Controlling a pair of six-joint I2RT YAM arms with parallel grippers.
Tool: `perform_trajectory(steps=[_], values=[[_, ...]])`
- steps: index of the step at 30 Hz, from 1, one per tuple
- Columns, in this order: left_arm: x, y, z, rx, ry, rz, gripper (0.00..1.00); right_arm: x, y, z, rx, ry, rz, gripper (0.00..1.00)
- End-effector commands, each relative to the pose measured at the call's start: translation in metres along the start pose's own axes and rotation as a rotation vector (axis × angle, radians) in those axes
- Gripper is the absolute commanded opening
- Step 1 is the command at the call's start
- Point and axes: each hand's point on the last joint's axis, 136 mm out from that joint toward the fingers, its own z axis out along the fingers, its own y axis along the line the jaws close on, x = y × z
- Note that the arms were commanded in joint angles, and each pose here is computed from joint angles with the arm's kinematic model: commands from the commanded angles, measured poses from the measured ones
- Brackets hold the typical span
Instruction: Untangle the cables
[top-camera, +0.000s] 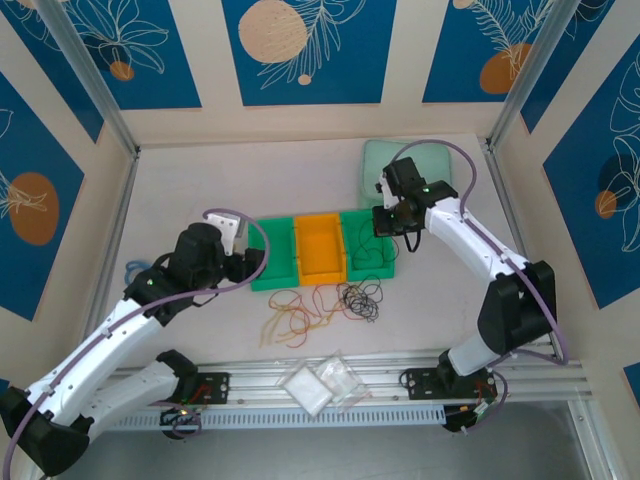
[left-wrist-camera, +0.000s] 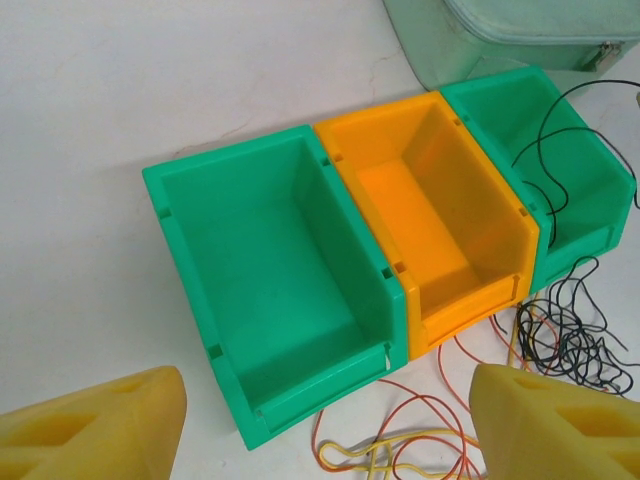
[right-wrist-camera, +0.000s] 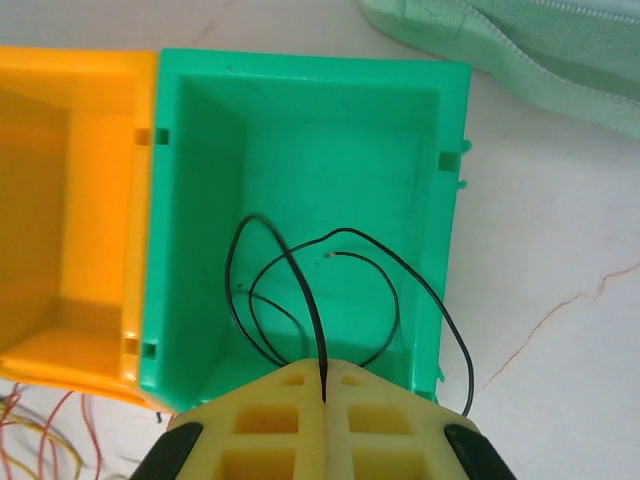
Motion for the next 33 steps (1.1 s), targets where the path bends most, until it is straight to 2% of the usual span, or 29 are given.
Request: perform_trajectory(steps=[1, 5, 9, 17, 20, 23, 33], values=[[-0.001, 0.000, 0.004, 0.013, -0.005, 0.007, 0.73, -0.011, -0.002, 0.008, 0.047, 0.001, -0.016, 0.00], [0.003, 0.000, 0.009, 0.014, 0.009, 0.005, 0.71, -0.022, 0.007, 0.024, 0.050, 0.010, -0.024, 0.00], [0.006, 0.002, 0.011, 0.007, 0.016, 0.002, 0.71, -0.026, 0.039, 0.037, -0.064, 0.035, -0.040, 0.00], [0.006, 0.003, 0.013, 0.000, 0.020, 0.001, 0.71, -0.032, 0.084, 0.040, -0.104, 0.005, -0.128, 0.00], [0.007, 0.003, 0.014, 0.000, 0.022, 0.004, 0.70, -0.033, 0.094, 0.040, -0.183, 0.007, -0.104, 0.00], [0.009, 0.004, 0.016, -0.003, 0.029, 0.005, 0.70, -0.033, 0.088, 0.046, -0.200, 0.023, -0.064, 0.00], [0.015, 0.004, 0.019, 0.009, 0.030, 0.024, 0.70, -0.014, 0.035, 0.061, -0.044, 0.075, -0.013, 0.00]])
